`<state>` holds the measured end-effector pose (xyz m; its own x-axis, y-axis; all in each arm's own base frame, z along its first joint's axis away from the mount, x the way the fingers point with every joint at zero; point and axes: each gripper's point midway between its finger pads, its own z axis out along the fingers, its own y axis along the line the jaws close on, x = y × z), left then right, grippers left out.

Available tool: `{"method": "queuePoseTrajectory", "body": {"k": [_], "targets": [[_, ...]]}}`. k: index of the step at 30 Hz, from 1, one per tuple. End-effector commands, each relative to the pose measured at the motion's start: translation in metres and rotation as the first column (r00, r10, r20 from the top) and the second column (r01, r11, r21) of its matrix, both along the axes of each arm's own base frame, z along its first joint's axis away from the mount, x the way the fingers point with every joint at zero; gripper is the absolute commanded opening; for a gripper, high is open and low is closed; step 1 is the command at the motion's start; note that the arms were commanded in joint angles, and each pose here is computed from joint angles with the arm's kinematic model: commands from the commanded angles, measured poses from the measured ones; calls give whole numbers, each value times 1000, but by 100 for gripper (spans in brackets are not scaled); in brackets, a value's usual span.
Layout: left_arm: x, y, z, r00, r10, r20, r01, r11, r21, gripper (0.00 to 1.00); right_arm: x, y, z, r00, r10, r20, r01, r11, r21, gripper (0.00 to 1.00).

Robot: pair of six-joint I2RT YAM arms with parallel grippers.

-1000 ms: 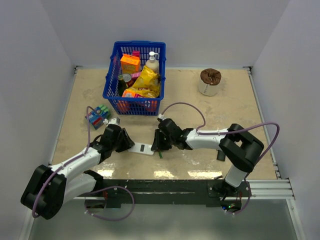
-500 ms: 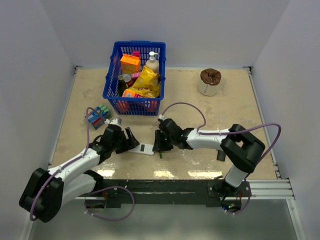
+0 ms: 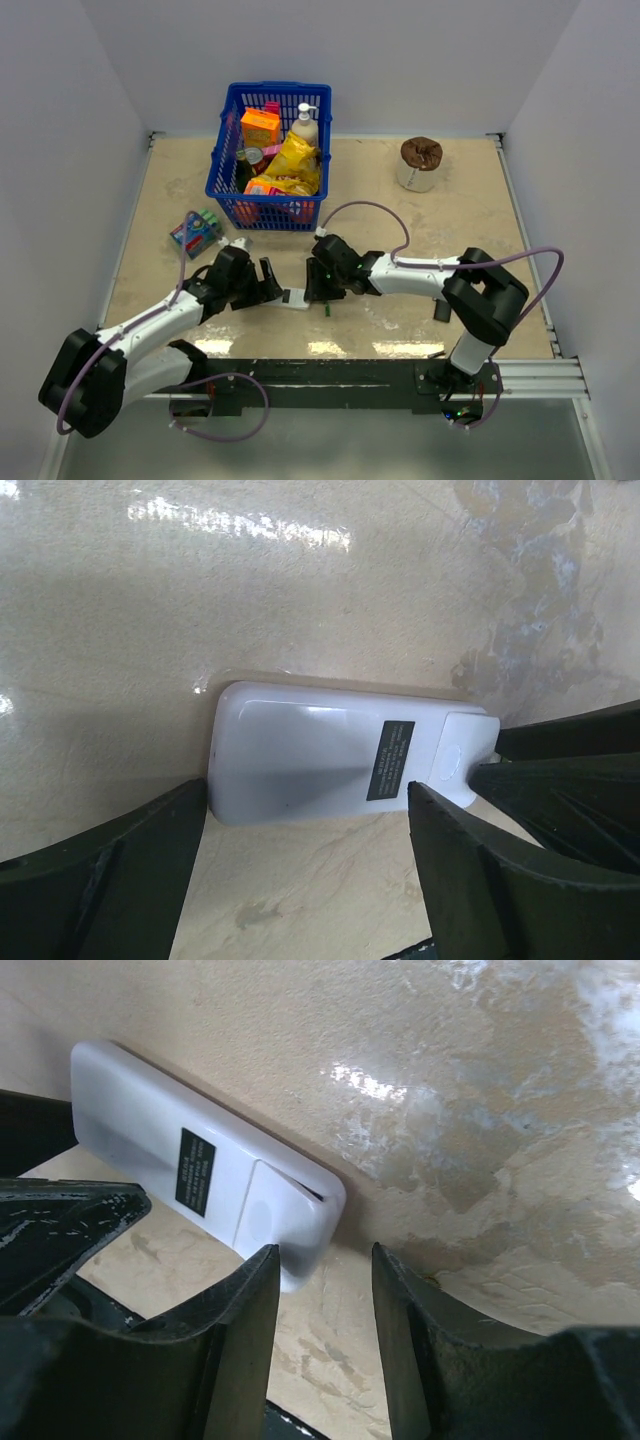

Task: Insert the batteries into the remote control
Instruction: Adjust the remote control at the center of the board.

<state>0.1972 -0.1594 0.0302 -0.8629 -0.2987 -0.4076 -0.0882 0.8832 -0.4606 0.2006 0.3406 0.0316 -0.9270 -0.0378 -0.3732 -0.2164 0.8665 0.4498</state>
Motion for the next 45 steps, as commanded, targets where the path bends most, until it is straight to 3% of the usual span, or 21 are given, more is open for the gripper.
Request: {"method": "queuePoseTrajectory", "body": {"k": [1,6,20,24,32,35,39,45], "targets": [[-34,10,-29,987,-55,-149,66,995,72,85,5,15,6,1000,-17,17,17,1000,12,44],[-34,13,-32,988,-51,-147,65,994,91,78,1,11,-5,999,-32,-5,32,999,-2,36],[-47,18,-51,977,-43,-210,66,992,103,70,-8,-24,-38,989,-138,-46,131,982,-135,39],[-45,18,-50,979,-35,-203,57,993,105,68,-14,-46,-55,989,-138,-50,123,964,-236,27],[-42,18,-47,981,-26,-193,48,993,111,68,-19,-67,-70,996,-72,-45,51,934,-353,19],[-33,20,-33,988,-40,-150,60,990,130,78,-18,-67,-71,998,-38,-45,19,930,-368,19],[-11,8,3,990,-141,12,139,984,114,100,-11,-61,-65,1000,7,-19,-14,932,-363,19],[5,1,20,987,-153,49,146,981,125,100,3,-43,-49,996,82,21,-70,938,-339,19]]}}
